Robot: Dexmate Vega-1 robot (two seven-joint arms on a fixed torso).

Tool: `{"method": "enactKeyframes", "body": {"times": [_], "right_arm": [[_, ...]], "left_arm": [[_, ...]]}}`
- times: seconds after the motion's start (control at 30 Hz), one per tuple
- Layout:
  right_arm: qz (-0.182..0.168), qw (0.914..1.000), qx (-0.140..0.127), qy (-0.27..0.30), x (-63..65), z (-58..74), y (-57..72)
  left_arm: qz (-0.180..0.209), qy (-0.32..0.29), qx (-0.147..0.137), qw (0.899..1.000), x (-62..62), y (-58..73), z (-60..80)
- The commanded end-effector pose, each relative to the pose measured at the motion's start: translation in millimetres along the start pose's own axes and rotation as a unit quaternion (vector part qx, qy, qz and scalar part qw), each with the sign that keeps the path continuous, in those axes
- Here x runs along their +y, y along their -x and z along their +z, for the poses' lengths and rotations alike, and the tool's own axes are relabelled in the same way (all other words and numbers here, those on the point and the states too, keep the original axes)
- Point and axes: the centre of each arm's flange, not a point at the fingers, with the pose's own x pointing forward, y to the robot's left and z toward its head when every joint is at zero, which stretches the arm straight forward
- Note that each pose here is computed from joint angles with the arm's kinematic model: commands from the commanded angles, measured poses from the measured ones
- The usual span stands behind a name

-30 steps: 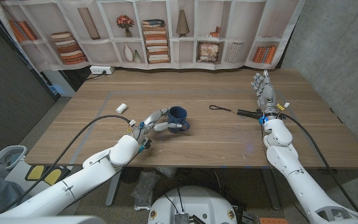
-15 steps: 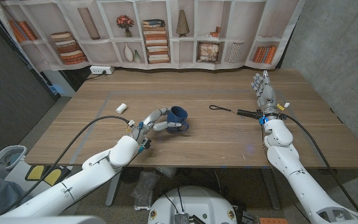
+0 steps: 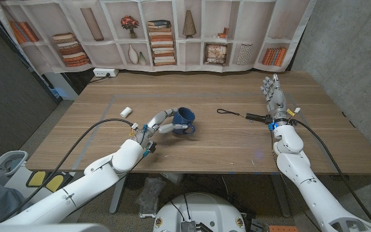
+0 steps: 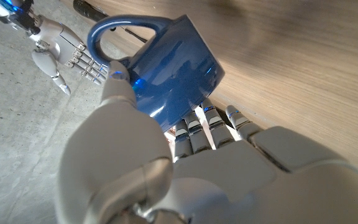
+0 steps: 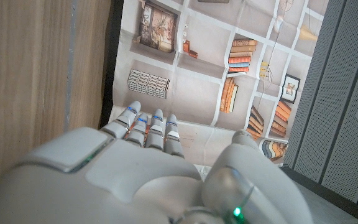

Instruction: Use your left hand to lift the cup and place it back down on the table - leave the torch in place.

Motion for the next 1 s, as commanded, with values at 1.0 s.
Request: {"method": "enactKeyframes", "body": {"times": [1.0], "right_arm": [[0.001, 0.9998, 0.002, 0.018, 2.7, -0.3, 3.1]], "left_arm": [[0.084, 0.089, -0.069, 0.990, 6.7, 14.6, -11.2]]}}
